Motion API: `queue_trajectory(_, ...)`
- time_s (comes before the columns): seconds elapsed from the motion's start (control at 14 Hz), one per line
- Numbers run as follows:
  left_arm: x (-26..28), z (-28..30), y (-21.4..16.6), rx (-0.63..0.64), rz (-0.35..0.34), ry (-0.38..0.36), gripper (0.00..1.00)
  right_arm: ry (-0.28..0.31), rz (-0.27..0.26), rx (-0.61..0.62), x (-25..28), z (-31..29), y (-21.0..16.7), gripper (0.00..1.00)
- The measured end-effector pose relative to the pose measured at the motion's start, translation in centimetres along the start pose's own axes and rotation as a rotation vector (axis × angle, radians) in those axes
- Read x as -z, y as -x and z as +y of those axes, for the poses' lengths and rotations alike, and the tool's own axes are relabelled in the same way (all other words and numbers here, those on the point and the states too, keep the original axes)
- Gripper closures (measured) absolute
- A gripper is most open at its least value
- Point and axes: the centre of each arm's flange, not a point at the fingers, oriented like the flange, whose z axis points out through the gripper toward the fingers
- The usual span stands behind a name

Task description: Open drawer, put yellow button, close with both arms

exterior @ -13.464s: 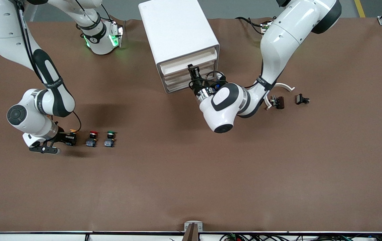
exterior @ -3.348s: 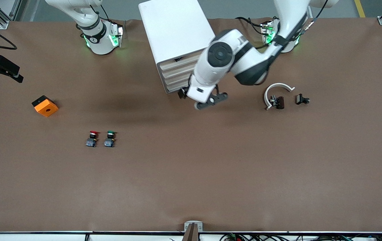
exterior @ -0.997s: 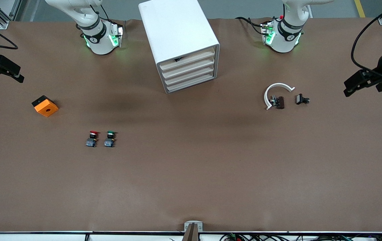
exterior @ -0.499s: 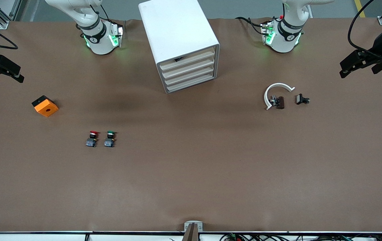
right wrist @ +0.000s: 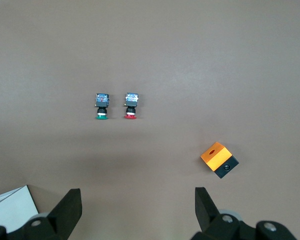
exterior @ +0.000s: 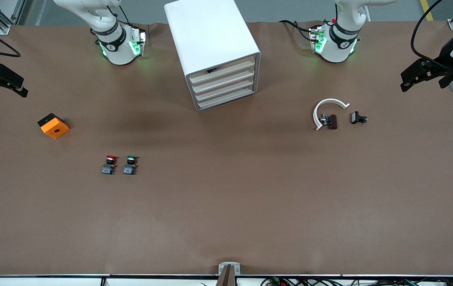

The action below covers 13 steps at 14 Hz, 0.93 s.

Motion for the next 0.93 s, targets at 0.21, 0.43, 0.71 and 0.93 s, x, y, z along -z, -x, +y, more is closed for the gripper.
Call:
queue_trajectory(0.21,-0.22,-0.14,-0.07,-0.003,-0.008,-0.001,0.0,0.0,0.0,0.0,0.0,0.0,0.0,0.0)
queue_trajectory(0.43,-0.24,-0.2,-0.04,-0.006,-0.011,-0.001,0.0,0.0,0.0,-0.002,0.0,0.13,0.01,0.0)
queue_trajectory(0.71,-0.07,-0.5,-0.03,-0.001,-0.008,0.0,0.0,0.0,0.0,0.0,0.0,0.02,0.0,0.0)
queue_trajectory(0.93,0.69,-0.63,-0.02,0.001,0.009,0.002,0.0,0.0,0.0,0.004,0.01,-0.23,0.0,0.0)
